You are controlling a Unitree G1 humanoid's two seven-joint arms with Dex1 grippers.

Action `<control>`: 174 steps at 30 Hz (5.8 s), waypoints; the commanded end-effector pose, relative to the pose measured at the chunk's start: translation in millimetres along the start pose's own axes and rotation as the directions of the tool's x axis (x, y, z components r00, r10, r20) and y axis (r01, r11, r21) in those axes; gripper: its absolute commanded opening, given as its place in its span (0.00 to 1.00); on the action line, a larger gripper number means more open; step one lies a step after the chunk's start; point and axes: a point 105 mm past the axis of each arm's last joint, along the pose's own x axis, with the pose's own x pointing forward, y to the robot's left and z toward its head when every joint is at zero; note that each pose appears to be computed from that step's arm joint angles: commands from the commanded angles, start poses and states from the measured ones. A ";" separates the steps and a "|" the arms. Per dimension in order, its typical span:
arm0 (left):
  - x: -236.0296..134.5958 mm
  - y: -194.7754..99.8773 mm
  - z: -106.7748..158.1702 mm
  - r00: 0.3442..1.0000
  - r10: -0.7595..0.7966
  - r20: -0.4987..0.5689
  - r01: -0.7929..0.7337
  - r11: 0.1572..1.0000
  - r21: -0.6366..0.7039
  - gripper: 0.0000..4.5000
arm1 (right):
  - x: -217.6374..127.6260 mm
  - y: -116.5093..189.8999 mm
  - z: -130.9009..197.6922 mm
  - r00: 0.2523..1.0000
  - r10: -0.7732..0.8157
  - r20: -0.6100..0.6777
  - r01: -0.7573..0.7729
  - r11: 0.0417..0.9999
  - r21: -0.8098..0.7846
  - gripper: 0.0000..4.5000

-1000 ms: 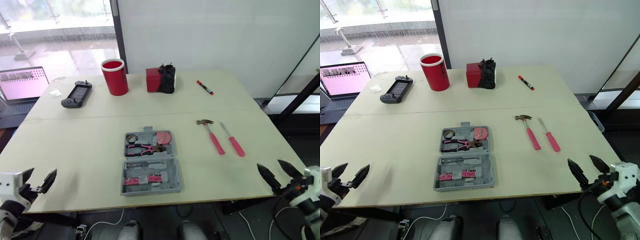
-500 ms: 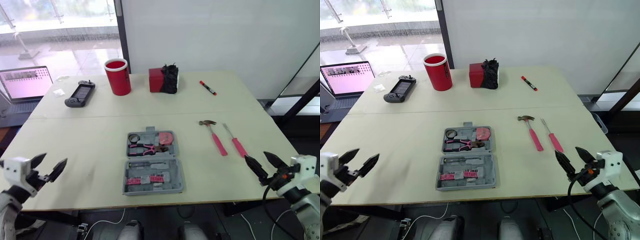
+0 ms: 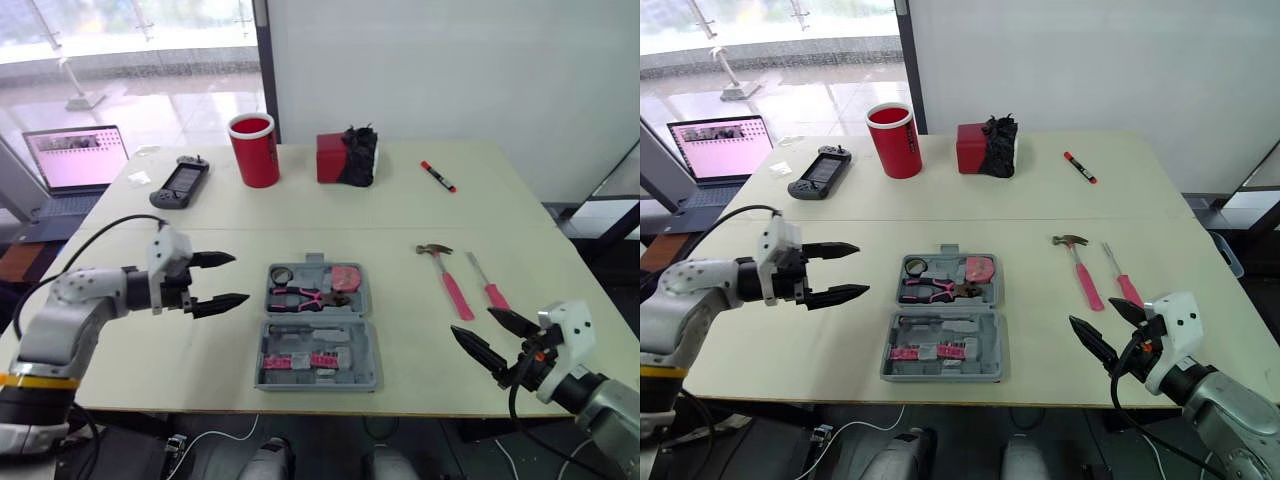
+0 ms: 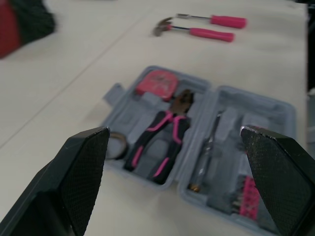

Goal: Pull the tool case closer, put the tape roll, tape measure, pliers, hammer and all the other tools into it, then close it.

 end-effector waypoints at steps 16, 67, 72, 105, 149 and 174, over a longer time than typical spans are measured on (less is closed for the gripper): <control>36.5 13.7 45.7 0.992 -0.098 0.081 0.085 0.986 0.144 0.99 | 15.4 -18.1 6.4 0.969 -0.219 -0.110 0.202 0.968 -0.149 1.00; 18.7 -18.3 6.9 0.960 0.263 0.095 -0.258 0.964 -0.062 1.00 | 125.7 -2.1 -51.3 0.902 0.000 -0.433 0.049 0.994 0.101 0.01; 26.5 -16.5 10.7 0.969 0.220 0.111 -0.216 0.975 -0.051 1.00 | 105.2 13.7 -67.3 0.884 -0.014 -0.468 0.081 0.989 0.124 0.01; 3.6 -25.7 -2.0 0.942 0.326 0.087 -0.320 0.945 -0.074 1.00 | 124.3 19.5 -28.3 0.513 0.168 -0.842 -0.607 -0.622 -0.494 0.99; 8.0 -30.8 18.2 0.938 0.301 0.171 -0.308 0.951 0.017 1.00 | 113.7 -36.3 -26.4 0.819 -0.018 -0.574 -0.041 0.995 -0.090 0.00; 17.9 -65.1 10.2 0.994 -0.065 0.088 0.073 0.993 -0.098 1.00 | 116.6 -24.4 -18.7 0.916 0.010 -0.402 -0.090 0.979 -0.182 0.97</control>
